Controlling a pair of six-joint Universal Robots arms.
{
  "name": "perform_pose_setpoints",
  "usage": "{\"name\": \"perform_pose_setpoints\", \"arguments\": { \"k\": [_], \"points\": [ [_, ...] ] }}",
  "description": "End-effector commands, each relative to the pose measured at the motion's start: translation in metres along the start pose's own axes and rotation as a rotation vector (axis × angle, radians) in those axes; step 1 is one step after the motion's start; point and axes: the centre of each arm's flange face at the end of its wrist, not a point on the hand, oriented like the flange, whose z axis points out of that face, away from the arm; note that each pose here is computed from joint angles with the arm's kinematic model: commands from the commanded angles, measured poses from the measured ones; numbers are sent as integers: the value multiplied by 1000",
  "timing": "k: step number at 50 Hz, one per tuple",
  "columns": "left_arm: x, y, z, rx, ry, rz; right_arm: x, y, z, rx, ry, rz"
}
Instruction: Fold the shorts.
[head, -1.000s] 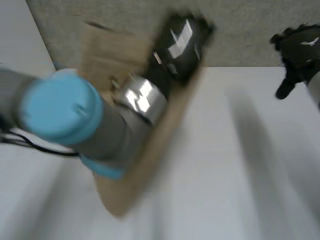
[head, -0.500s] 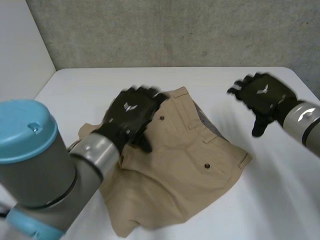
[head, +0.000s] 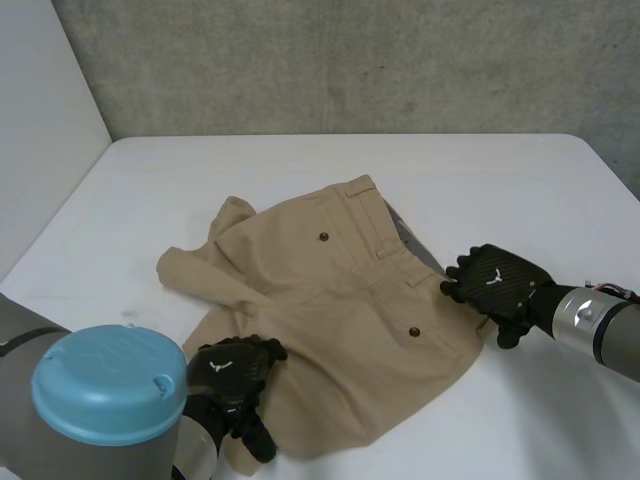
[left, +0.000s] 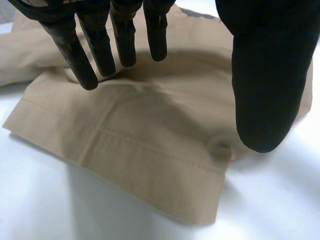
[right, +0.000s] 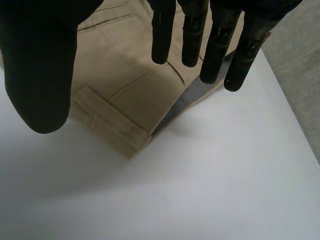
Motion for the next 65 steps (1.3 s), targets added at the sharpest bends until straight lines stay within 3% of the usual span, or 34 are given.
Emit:
{"name": "perform_pose_setpoints", "arguments": {
  "k": [1, 13, 32, 43, 51, 57, 61, 65],
  "points": [
    [2, 10, 3, -25, -17, 26, -3, 10, 11, 3, 15, -8],
    [-1, 16, 9, -23, -58, 33, 0, 14, 20, 22, 36, -14],
    [1, 13, 21, 62, -56, 30, 9, -3, 6, 10, 75, 175],
    [0, -49, -24, 267, -39, 158, 15, -31, -26, -26, 50, 326],
    [-2, -130, -97, 541, 6, 95, 57, -95, -84, 108, 239, 354],
    [-4, -192, -160, 811, 69, 32, 94, -154, -142, 331, 422, 414],
    [-7, -214, -174, 884, 91, 29, 107, -177, -164, 429, 476, 439],
    [-13, -220, -158, 868, 75, 40, 112, -178, -168, 446, 490, 465]
  ]
}}
